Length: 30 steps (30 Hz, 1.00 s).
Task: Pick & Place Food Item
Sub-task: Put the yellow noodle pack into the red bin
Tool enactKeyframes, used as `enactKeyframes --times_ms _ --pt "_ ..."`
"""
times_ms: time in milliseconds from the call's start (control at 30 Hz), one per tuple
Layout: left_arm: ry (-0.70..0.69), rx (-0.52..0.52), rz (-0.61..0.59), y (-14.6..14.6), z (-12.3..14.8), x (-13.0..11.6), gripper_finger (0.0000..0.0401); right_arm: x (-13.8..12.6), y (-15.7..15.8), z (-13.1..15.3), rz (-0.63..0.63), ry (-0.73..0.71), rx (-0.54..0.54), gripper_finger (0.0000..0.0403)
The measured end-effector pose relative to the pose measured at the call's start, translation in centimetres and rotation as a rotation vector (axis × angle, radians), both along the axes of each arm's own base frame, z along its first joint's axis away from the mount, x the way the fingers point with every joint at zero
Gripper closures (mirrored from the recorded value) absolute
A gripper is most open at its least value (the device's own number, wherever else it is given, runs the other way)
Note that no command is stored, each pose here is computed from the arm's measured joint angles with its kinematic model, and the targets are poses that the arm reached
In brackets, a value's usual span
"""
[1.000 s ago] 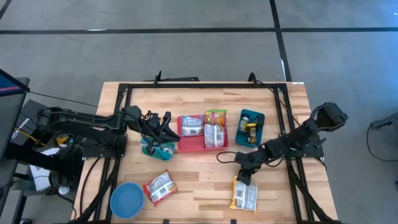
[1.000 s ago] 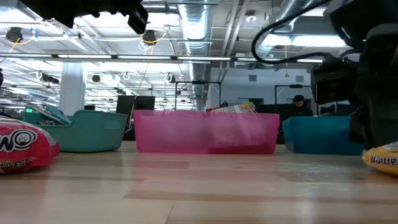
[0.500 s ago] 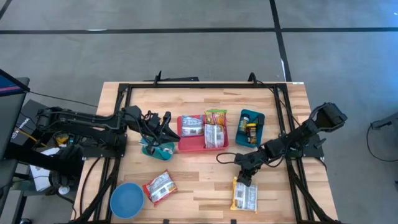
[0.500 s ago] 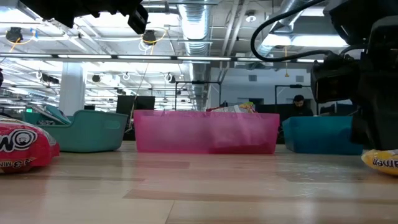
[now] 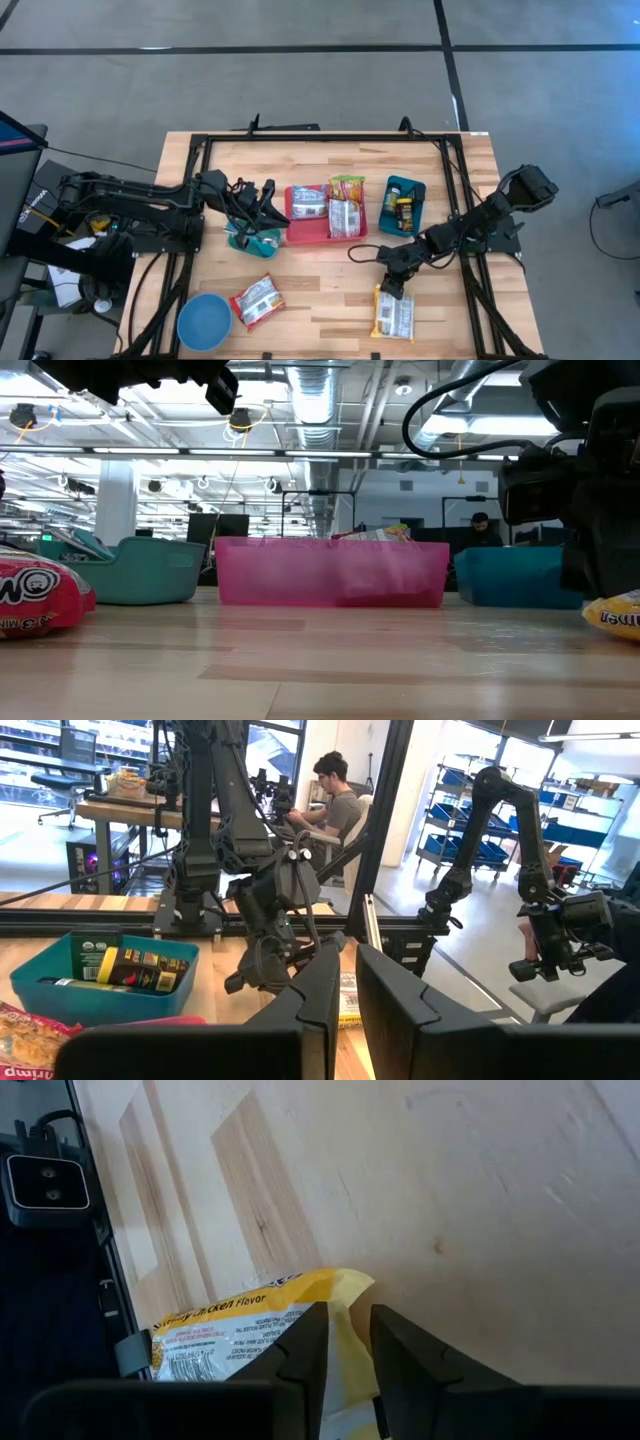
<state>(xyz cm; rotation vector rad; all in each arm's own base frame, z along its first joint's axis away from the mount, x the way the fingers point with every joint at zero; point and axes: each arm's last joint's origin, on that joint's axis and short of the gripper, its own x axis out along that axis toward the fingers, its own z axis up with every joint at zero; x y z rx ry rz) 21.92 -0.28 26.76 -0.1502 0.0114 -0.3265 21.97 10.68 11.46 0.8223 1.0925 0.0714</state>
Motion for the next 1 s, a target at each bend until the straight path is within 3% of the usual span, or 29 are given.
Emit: enactKeyframes --times_ms 1000 --pt "0.000 0.000 0.001 0.01 -0.01 0.00 0.0369 -0.23 0.46 -0.05 -0.038 -0.003 -0.024 0.0329"
